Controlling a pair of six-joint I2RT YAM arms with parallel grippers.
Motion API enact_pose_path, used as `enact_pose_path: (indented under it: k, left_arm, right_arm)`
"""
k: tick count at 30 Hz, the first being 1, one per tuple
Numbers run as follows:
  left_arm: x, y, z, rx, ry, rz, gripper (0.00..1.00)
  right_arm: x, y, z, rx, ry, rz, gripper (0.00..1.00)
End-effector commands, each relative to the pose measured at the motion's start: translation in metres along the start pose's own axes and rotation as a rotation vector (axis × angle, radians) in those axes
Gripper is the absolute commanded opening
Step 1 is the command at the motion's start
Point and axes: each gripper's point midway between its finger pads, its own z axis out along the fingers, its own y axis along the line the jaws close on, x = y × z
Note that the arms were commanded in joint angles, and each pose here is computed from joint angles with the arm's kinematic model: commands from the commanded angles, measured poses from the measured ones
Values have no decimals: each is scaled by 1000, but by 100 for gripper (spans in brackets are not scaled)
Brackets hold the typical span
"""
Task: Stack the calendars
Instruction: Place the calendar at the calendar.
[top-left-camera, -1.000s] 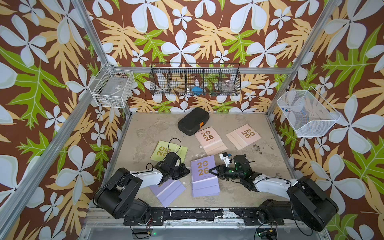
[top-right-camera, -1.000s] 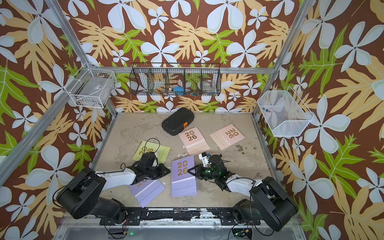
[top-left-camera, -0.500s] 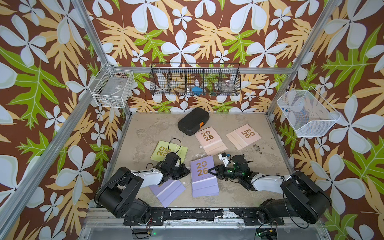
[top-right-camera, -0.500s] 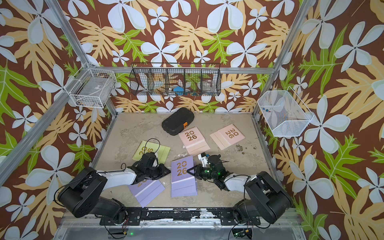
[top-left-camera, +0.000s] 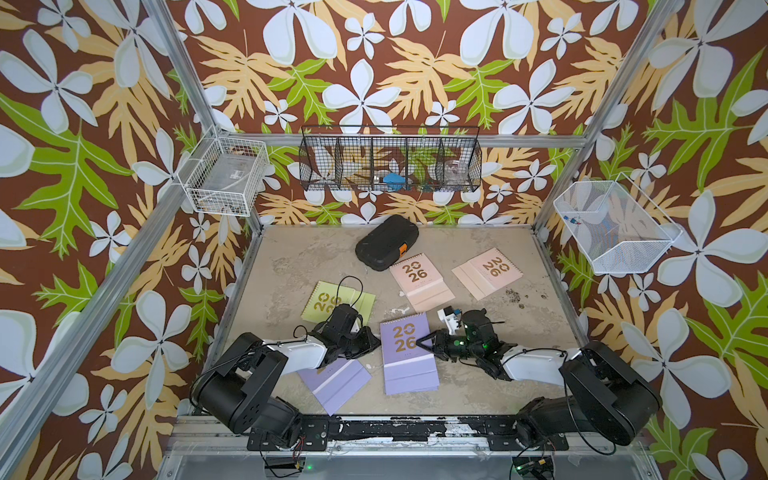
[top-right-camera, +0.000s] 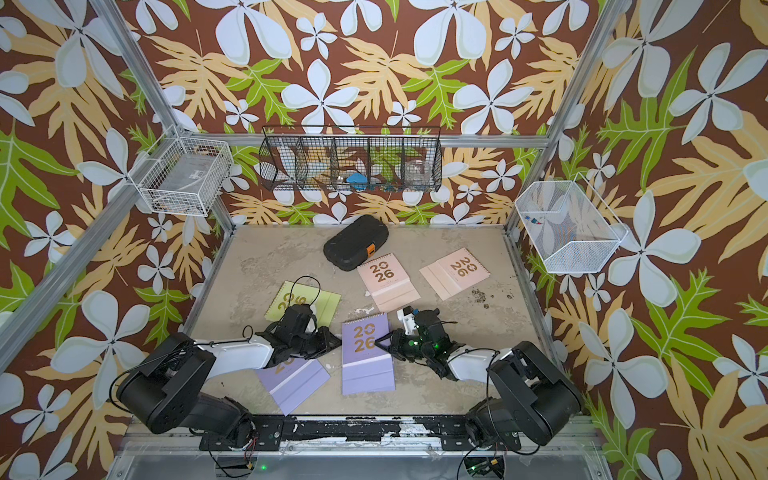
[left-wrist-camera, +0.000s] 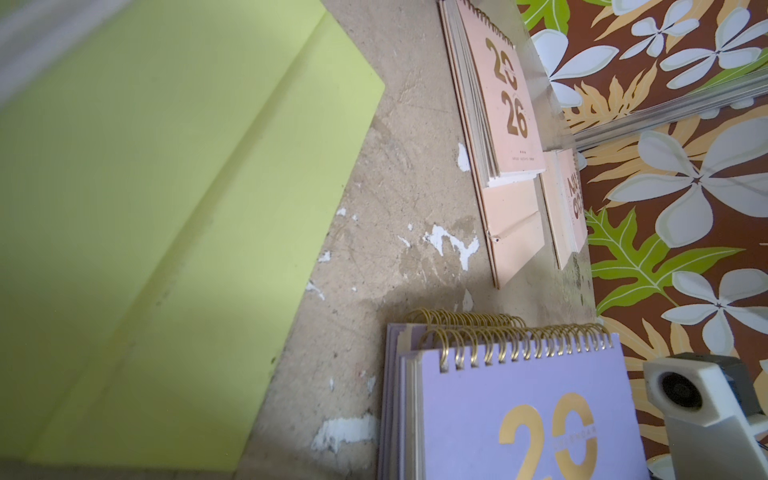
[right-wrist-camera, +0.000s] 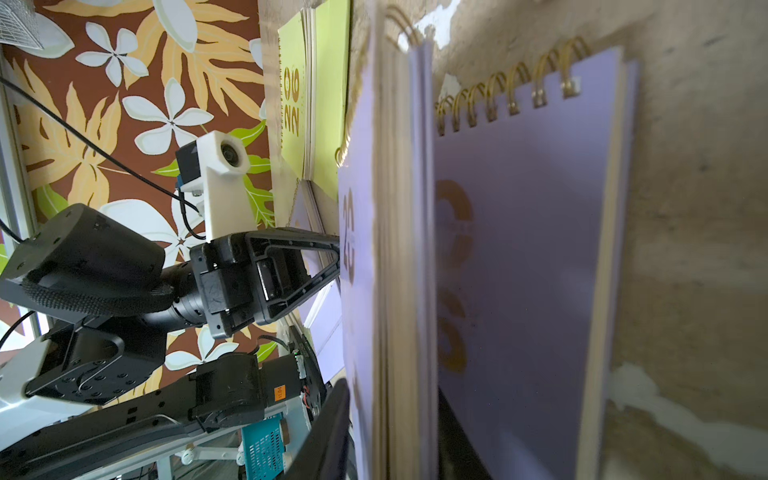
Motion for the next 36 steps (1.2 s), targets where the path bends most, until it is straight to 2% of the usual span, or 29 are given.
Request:
enact_pose_path:
  k: [1, 36]
  left_arm:
    - [-3, -4, 0, 13, -6, 7, 17]
    - [0, -4, -2, 18, 1, 9, 17]
  right_arm:
    - [-2, -6, 0, 41, -10, -19, 32]
    - [-5, -36, -10, 224, -44, 2, 44]
